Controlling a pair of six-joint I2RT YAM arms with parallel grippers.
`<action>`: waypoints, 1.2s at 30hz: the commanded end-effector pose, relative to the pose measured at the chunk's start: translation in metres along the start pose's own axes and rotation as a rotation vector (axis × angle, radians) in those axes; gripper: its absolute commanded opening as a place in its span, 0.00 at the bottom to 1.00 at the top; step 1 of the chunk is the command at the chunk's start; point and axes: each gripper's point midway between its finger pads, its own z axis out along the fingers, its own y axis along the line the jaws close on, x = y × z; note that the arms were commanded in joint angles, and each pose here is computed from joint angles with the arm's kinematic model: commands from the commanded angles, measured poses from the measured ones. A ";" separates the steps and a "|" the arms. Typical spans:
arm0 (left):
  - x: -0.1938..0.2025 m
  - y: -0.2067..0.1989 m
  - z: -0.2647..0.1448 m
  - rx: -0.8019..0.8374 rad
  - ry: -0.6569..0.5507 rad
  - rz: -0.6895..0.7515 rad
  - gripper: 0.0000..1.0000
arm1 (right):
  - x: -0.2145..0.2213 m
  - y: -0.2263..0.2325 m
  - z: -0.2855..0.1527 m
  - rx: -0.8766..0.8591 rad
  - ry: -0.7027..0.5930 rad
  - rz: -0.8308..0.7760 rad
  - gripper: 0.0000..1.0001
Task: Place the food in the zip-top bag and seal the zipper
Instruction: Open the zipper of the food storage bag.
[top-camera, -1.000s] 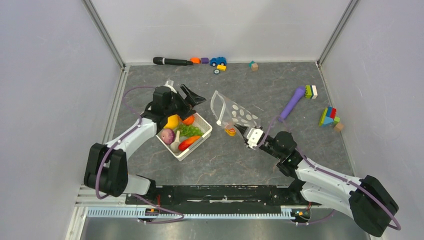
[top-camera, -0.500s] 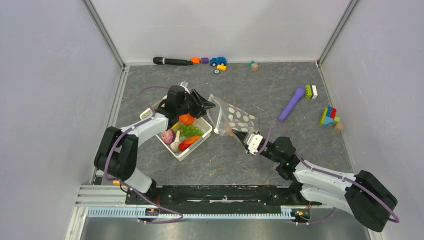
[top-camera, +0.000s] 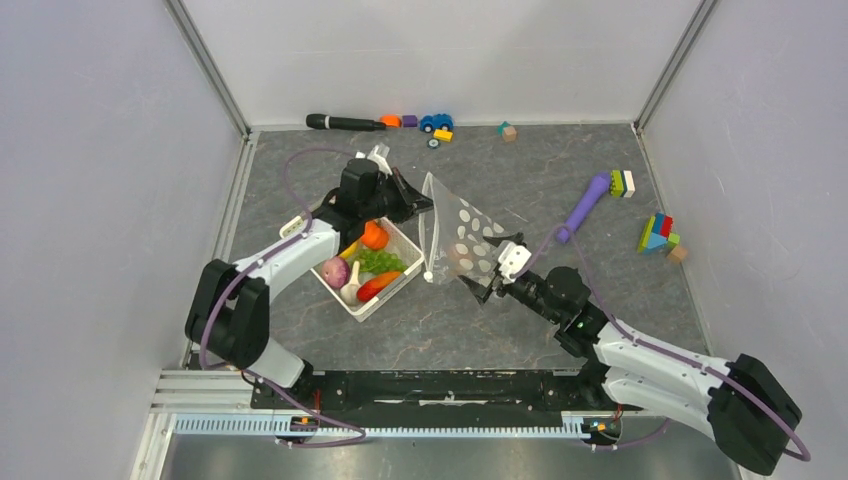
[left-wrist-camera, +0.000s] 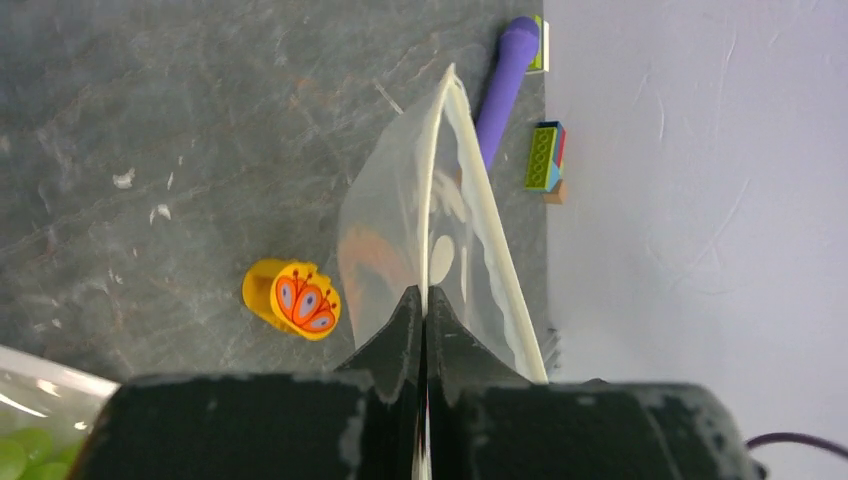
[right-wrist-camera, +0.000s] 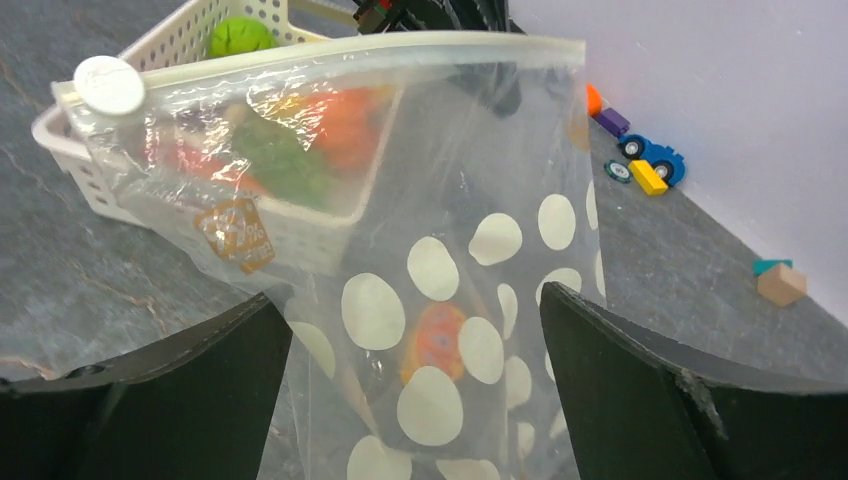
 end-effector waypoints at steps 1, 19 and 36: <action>-0.039 -0.062 -0.027 0.030 -0.182 0.312 0.02 | -0.036 -0.015 0.003 0.056 0.022 0.165 0.98; -0.088 -0.142 -0.037 -0.016 -0.370 0.800 0.02 | -0.140 -0.016 -0.003 -0.044 -0.084 0.381 0.98; -0.058 -0.134 -0.005 -0.124 -0.346 0.778 0.02 | -0.116 -0.112 0.019 0.544 0.025 0.528 0.98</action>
